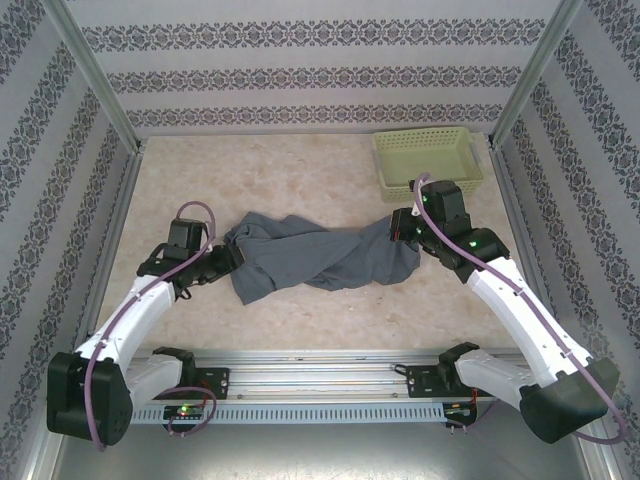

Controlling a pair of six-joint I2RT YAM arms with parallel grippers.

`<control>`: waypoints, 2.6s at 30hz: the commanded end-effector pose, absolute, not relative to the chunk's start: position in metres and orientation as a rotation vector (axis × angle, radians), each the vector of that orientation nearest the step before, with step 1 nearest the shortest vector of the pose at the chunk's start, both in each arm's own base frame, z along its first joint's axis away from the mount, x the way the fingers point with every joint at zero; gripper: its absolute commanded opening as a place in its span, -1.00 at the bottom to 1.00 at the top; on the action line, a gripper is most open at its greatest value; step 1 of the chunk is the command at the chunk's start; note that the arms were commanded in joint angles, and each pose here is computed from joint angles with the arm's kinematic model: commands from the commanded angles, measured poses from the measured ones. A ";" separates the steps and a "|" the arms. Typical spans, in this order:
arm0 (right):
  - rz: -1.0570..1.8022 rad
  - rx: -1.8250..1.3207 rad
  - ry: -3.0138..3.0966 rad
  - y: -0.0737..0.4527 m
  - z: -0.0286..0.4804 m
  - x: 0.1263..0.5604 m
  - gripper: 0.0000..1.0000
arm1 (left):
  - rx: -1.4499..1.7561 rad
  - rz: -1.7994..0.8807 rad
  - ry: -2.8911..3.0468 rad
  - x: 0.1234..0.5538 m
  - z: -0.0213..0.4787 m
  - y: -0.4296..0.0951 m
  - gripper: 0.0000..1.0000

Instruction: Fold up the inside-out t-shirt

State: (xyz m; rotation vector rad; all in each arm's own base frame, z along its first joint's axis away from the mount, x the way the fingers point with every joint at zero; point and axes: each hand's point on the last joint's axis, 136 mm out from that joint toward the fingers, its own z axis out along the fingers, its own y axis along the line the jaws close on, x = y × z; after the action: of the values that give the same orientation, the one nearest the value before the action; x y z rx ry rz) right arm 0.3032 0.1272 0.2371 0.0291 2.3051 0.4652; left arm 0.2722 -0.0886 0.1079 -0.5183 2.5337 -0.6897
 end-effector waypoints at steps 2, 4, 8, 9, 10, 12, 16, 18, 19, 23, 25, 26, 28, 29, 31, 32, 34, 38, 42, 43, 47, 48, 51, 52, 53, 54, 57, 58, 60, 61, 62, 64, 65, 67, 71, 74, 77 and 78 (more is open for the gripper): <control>0.479 0.050 2.281 0.126 0.240 0.308 -1.00 | -0.502 -0.573 2.566 0.275 0.100 -0.079 -0.40; 0.466 0.053 2.285 0.124 0.238 0.307 -1.00 | -0.495 -0.552 2.541 0.283 0.106 -0.077 -0.57; 0.425 0.056 2.284 0.116 0.241 0.304 -1.00 | -0.484 -0.506 2.504 0.298 0.120 -0.072 -1.00; 0.415 0.056 2.278 0.114 0.244 0.303 -1.00 | -0.480 -0.506 2.486 0.301 0.128 -0.072 -1.00; 0.410 0.056 2.273 0.112 0.247 0.303 -1.00 | -0.475 -0.509 2.463 0.304 0.137 -0.072 -1.00; 0.399 0.053 2.254 0.107 0.259 0.302 -1.00 | -0.451 -0.507 2.397 0.312 0.166 -0.070 -1.00; 0.385 0.021 2.178 0.102 0.305 0.302 -1.00 | -0.388 -0.528 2.217 0.325 0.254 -0.068 -1.00; 0.373 -0.012 2.104 0.099 0.350 0.299 -1.00 | -0.327 -0.536 2.093 0.326 0.320 -0.068 -1.00; 0.375 -0.028 2.065 0.099 0.372 0.296 -1.00 | -0.306 -0.528 2.033 0.322 0.349 -0.065 -1.00; 0.421 -0.083 1.866 0.094 0.471 0.264 -1.00 | -0.270 -0.453 1.736 0.284 0.467 -0.042 -1.00; 0.458 -0.106 1.766 0.091 0.513 0.240 -1.00 | -0.281 -0.422 1.632 0.263 0.499 -0.031 -1.00; 0.477 -0.116 1.724 0.090 0.529 0.229 -1.00 | -0.287 -0.414 1.595 0.255 0.508 -0.027 -1.00; 0.506 -0.129 1.649 0.088 0.552 0.212 -1.00 | -0.297 -0.402 1.585 0.253 0.508 -0.024 -1.00; 0.513 -0.129 1.621 0.087 0.558 0.208 -1.00 | -0.309 -0.395 1.606 0.257 0.500 -0.023 -1.00; 0.495 -0.121 1.636 0.088 0.552 0.218 -1.00 | -0.327 -0.378 1.680 0.275 0.475 -0.025 -1.00; 0.478 -0.125 1.672 0.091 0.543 0.229 -1.00 | -0.344 -0.355 1.742 0.287 0.456 -0.025 -1.00; 0.438 -0.123 1.762 0.096 0.518 0.255 -1.00 | -0.397 -0.296 1.877 0.309 0.420 -0.022 -1.00; 0.362 -0.105 1.850 0.102 0.488 0.298 -1.00 | -0.401 -0.284 2.021 0.340 0.388 -0.029 -1.00; 0.309 -0.082 1.815 0.105 0.500 0.332 -1.00 | -0.399 -0.370 1.983 0.370 0.397 -0.038 -1.00; 0.299 -0.069 1.801 0.103 0.506 0.337 -1.00 | -0.402 -0.400 1.967 0.375 0.403 -0.040 -1.00; 0.328 -0.052 1.648 0.096 0.567 0.319 -1.00 | -0.316 -0.476 1.771 0.364 0.469 -0.045 -1.00; 0.342 -0.056 1.601 0.093 0.585 0.306 -1.00 | -0.281 -0.476 1.682 0.351 0.494 -0.044 -1.00; 0.396 -0.072 1.473 0.087 0.624 0.267 -1.00 | -0.269 -0.458 1.464 0.314 0.533 -0.031 -1.00; 0.416 -0.077 1.446 0.087 0.631 0.257 -1.00 | -0.275 -0.448 1.445 0.309 0.532 -0.028 -1.00; 0.442 -0.084 1.429 0.087 0.635 0.249 -1.00 | -0.279 -0.452 1.451 0.308 0.525 -0.028 -1.00; 0.472 -0.101 1.425 0.091 0.634 0.244 -1.00 | -0.278 -0.459 1.481 0.310 0.515 -0.031 -1.00; 0.541 -0.150 1.449 0.105 0.618 0.241 -1.00 | -0.295 -0.487 1.580 0.317 0.476 -0.036 -1.00; 0.549 -0.165 1.466 0.111 0.609 0.243 -1.00 | -0.304 -0.486 1.588 0.314 0.469 -0.035 -1.00; 0.534 -0.174 1.493 0.113 0.593 0.245 -1.00 | -0.313 -0.476 1.570 0.302 0.462 -0.032 -1.00; 0.520 -0.173 1.503 0.112 0.587 0.246 -1.00 | -0.308 -0.470 1.556 0.296 0.463 -0.030 -1.00; 0.503 -0.170 1.507 0.110 0.584 0.244 -1.00 | -0.299 -0.469 1.536 0.288 0.467 -0.029 -1.00; 0.484 -0.166 1.493 0.104 0.586 0.236 -1.00 | -0.274 -0.472 1.496 0.274 0.477 -0.029 -1.00; 0.487 -0.167 1.478 0.102 0.589 0.231 -1.00 | -0.263 -0.476 1.472 0.267 0.483 -0.030 -1.00; 0.504 -0.176 1.440 0.100 0.600 0.219 -1.00 | -0.246 -0.477 1.424 0.254 0.496 -0.029 -1.00; 0.514 -0.190 1.406 0.100 0.614 0.213 -1.00 | -0.240 -0.444 1.412 0.254 0.507 -0.025 -1.00; 0.484 -0.206 1.442 0.110 0.609 0.237 -1.00 | -0.260 -0.422 1.472 0.279 0.500 -0.025 -1.00; 0.436 -0.212 1.482 0.120 0.600 0.271 -1.00 | -0.304 -0.378 1.557 0.313 0.485 -0.022 -1.00; 0.418 -0.210 1.500 0.123 0.596 0.284 -1.00 | -0.325 -0.357 1.588 0.325 0.479 -0.020 -1.00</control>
State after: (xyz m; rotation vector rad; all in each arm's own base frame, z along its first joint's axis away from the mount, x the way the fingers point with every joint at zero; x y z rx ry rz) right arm 0.2455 0.1111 0.6006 -0.1994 1.4855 0.4788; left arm 0.2873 -0.0304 0.5037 -0.2741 1.4928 -0.4568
